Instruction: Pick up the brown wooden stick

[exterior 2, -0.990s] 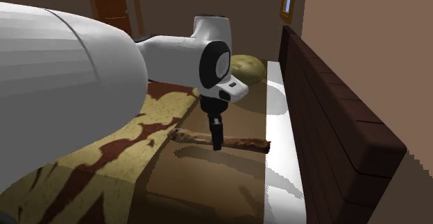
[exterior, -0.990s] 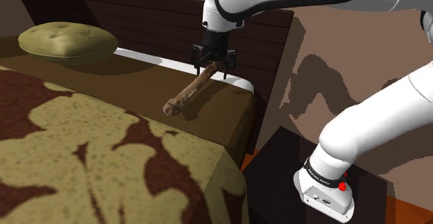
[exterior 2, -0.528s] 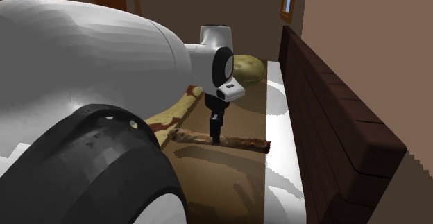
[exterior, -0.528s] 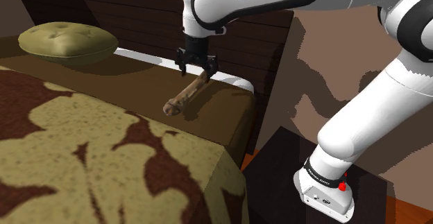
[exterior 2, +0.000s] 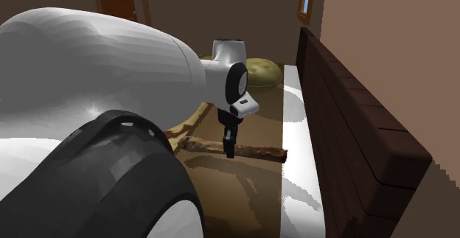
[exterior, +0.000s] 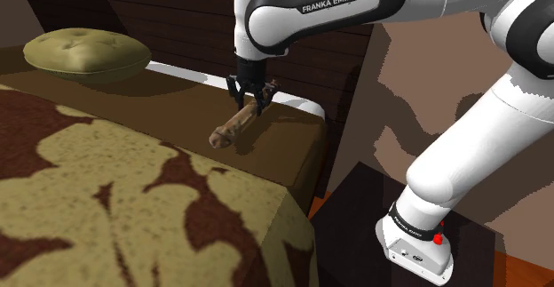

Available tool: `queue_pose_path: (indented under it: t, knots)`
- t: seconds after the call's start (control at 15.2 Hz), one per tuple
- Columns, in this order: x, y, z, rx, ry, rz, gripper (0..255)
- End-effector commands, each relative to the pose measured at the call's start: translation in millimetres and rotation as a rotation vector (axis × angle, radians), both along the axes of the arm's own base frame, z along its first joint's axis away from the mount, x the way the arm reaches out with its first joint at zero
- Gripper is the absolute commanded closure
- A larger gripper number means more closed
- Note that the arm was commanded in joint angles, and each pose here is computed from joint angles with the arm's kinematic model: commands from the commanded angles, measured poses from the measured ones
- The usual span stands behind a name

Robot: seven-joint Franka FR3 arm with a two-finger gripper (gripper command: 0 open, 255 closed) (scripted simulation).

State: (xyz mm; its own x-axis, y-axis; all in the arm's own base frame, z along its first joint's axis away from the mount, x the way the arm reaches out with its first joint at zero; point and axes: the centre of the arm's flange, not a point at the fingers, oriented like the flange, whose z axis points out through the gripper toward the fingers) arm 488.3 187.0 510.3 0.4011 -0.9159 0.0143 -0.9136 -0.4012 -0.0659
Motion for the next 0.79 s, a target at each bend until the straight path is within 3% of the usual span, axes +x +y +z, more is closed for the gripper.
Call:
queue_pose_path:
  t: [0.0, 0.46, 0.73]
  knots:
    - [0.1, 0.0, -0.7, 0.0, 0.0, 0.0, 255]
    - [0.2, -0.4, -0.4, 0.0, 0.0, 0.0, 255]
    - [0.2, -0.4, 20.7, 0.0, 0.0, 0.0, 255]
